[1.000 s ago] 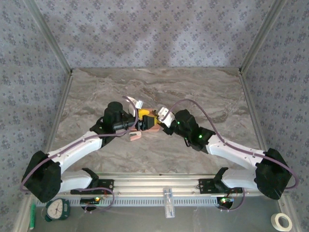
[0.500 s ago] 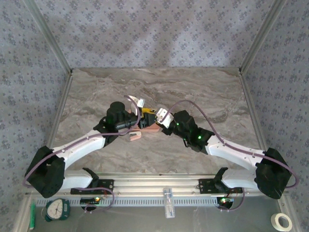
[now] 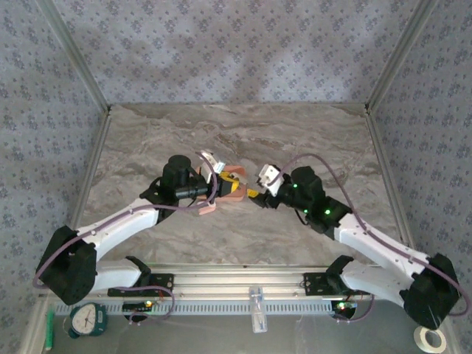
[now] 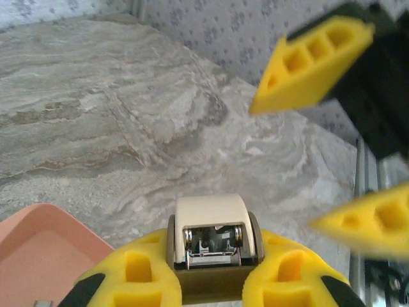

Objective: Load the staples into the stapler

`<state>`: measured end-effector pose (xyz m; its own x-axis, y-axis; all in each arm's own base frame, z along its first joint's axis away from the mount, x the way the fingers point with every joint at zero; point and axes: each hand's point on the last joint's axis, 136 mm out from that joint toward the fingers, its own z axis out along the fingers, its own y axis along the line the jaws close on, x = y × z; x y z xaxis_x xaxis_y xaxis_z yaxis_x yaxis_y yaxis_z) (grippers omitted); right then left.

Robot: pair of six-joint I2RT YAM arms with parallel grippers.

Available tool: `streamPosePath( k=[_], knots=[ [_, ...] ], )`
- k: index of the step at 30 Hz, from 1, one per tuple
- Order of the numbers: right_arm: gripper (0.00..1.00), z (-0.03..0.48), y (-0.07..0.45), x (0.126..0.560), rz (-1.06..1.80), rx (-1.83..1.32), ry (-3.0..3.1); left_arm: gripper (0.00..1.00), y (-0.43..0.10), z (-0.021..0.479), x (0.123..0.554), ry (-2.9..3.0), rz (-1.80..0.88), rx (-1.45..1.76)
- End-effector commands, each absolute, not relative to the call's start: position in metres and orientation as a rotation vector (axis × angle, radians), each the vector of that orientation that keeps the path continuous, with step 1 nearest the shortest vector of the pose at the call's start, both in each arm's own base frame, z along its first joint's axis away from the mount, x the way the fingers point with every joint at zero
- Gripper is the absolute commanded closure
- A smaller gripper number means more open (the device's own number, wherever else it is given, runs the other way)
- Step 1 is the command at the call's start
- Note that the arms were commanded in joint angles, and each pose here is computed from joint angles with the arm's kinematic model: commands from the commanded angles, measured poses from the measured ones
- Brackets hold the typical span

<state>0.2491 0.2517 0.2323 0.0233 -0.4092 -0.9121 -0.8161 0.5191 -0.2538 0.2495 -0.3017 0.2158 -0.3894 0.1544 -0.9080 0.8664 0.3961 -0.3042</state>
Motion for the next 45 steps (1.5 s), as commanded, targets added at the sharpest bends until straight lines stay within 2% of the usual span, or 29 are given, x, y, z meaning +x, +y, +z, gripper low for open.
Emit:
streamPosePath(
  k=[1,7,14,21,26,30,31,32,35,37,41,45],
  knots=[
    [0.33,0.224,0.254,0.218,0.709,-1.132,1.629,1.0,-0.309,0.239,0.226,1.61,-1.06,1.137],
    [0.36,0.226,0.266,0.203,0.858,-1.235,1.589,1.0,-0.312,0.246,0.201,1.449,-1.121,1.289],
    [0.38,0.227,0.277,0.197,0.937,-1.324,1.56,1.0,-0.311,0.249,0.192,1.393,-1.129,1.347],
    [0.47,0.228,0.285,0.189,1.031,-1.375,1.534,1.0,-0.314,0.249,0.188,1.382,-1.165,1.373],
    [0.61,0.227,0.288,0.188,1.07,-1.402,1.544,1.0,-0.315,0.249,0.184,1.367,-1.178,1.39],
    [0.83,0.23,0.285,0.188,1.079,-1.401,1.541,1.0,-0.313,0.247,0.188,1.374,-1.134,1.382],
    [0.87,0.231,0.284,0.188,1.076,-1.395,1.541,0.96,-0.312,0.246,0.191,1.381,-1.111,1.369],
    [0.87,0.232,0.283,0.19,1.068,-1.383,1.545,0.87,-0.311,0.246,0.195,1.388,-1.083,1.347],
    [0.88,0.231,0.279,0.204,1.016,-1.277,1.623,0.54,-0.307,0.247,0.21,1.412,-1.001,1.249],
    [0.87,0.23,0.275,0.221,0.983,-1.126,1.733,0.45,-0.304,0.243,0.216,1.435,-0.958,1.194],
    [0.86,0.223,0.263,0.25,0.971,-0.767,2.006,0.39,-0.302,0.218,0.225,1.523,-0.867,1.119],
    [0.9,0.213,0.257,0.255,0.995,-0.569,2.21,0.38,-0.305,0.2,0.225,1.581,-0.858,1.086]
  ],
)
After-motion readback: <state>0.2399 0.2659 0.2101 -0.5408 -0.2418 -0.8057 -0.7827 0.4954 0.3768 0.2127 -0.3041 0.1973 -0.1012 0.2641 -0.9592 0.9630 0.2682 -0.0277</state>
